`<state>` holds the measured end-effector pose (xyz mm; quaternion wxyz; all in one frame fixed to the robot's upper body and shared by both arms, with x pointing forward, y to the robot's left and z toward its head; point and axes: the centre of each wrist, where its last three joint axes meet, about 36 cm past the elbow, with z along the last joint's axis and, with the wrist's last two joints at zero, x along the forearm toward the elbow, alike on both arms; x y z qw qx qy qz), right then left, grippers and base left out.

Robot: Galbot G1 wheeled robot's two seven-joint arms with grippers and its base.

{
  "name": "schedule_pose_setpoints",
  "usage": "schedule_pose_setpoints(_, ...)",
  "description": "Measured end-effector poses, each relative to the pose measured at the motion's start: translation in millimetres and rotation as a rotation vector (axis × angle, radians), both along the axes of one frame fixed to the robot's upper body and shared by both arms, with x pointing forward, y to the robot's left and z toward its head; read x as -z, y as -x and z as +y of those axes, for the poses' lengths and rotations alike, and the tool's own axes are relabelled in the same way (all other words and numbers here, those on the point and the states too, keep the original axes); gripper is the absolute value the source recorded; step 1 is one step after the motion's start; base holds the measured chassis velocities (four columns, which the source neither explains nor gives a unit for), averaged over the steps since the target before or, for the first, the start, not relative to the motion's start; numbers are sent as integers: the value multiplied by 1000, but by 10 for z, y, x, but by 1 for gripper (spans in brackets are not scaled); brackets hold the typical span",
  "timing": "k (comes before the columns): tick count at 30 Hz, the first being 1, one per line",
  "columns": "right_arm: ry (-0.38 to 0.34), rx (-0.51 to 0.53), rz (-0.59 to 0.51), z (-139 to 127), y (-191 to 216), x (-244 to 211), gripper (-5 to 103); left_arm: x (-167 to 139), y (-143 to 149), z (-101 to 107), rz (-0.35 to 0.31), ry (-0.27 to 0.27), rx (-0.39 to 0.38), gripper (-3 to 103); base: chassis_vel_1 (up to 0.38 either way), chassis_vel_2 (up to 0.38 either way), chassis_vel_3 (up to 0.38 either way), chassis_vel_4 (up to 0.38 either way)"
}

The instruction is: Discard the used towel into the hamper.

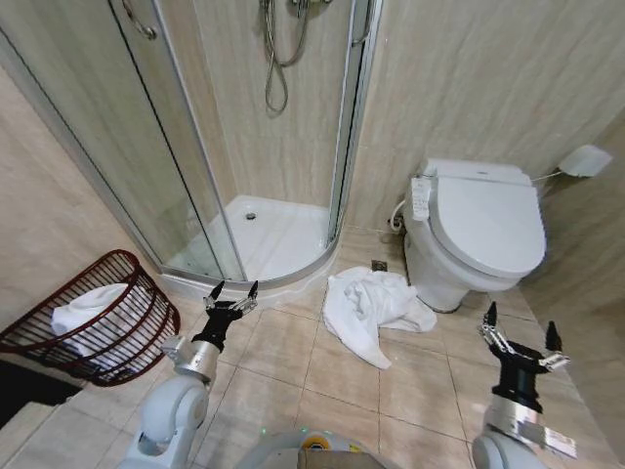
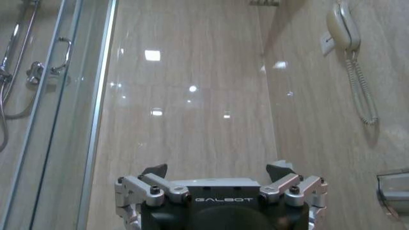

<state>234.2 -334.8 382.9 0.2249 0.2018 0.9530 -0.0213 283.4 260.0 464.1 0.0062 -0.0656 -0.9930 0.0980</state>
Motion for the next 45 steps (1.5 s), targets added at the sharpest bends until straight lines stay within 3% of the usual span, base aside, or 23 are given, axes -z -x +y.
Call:
schedule_pose_setpoints(25, -16, -11, 6, 37, 48, 22, 100, 0, 0, 0, 0, 0, 0, 100, -13, -12, -10, -10)
schedule_pose_setpoints(45, -1, -15, -11, -5, 29, 60, 100, 0, 1, 0, 0, 0, 0, 100, -121, -117, 123, 113)
